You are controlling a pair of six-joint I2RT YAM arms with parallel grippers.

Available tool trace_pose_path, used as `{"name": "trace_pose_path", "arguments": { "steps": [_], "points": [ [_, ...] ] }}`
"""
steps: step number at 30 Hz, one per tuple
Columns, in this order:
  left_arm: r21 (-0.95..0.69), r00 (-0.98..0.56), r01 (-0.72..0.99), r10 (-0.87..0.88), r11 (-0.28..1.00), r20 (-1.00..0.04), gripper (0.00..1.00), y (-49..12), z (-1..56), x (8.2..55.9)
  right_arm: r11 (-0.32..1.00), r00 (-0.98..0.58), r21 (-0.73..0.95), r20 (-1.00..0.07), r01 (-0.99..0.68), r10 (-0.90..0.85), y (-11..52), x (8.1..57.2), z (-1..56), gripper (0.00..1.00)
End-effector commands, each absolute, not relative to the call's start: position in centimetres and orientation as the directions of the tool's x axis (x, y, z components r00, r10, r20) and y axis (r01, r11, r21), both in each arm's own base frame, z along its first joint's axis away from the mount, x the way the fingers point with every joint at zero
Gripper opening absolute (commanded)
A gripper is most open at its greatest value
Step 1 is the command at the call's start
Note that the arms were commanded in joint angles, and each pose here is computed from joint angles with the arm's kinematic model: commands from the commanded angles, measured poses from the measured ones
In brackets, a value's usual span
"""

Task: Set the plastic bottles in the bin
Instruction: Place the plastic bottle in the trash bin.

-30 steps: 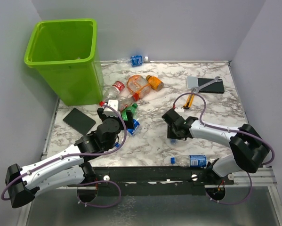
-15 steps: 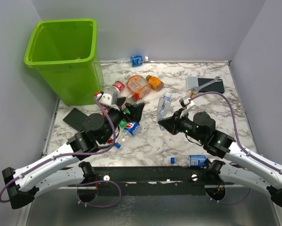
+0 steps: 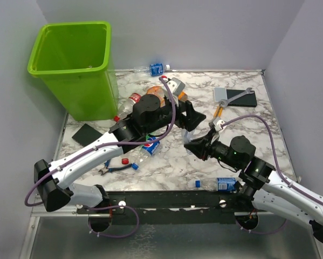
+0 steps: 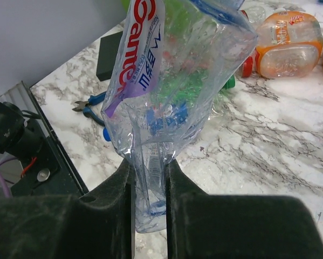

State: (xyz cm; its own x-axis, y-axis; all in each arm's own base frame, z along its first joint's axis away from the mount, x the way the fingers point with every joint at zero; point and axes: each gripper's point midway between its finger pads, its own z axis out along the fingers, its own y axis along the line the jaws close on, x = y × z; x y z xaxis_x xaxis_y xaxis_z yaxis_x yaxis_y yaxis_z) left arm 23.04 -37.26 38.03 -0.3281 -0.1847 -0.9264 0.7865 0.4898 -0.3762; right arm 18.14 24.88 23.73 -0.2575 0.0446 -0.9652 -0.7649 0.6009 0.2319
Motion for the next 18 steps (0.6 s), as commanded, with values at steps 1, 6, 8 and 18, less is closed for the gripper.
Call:
{"name": "trace_pose_path", "arguments": {
  "steps": [1, 6, 8, 18],
  "points": [
    [-0.403, -0.425, 0.784, -0.064, 0.473, -0.903, 0.70, -38.2, 34.8, 22.3, 0.576, -0.217, 0.195, -0.976, -0.794, 0.031, 25.1, 17.8, 24.3, 0.00],
    [-0.385, -0.415, 0.753, -0.070, 0.533, -0.907, 0.47, -37.8, 34.4, 23.5, 0.571, -0.216, 0.194, -0.976, -0.798, 0.030, 25.1, 17.7, 24.2, 0.00],
    [-0.379, -0.415, 0.750, -0.060, 0.542, -0.908, 0.47, -37.8, 34.2, 23.7, 0.571, -0.215, 0.194, -0.976, -0.798, 0.031, 25.1, 17.7, 24.3, 0.00],
    [-0.349, -0.445, 0.726, 0.017, 0.593, -0.896, 0.67, -37.4, 31.3, 24.1, 0.579, -0.215, 0.189, -0.976, -0.793, 0.024, 25.0, 17.8, 24.2, 0.00]
  ]
}}
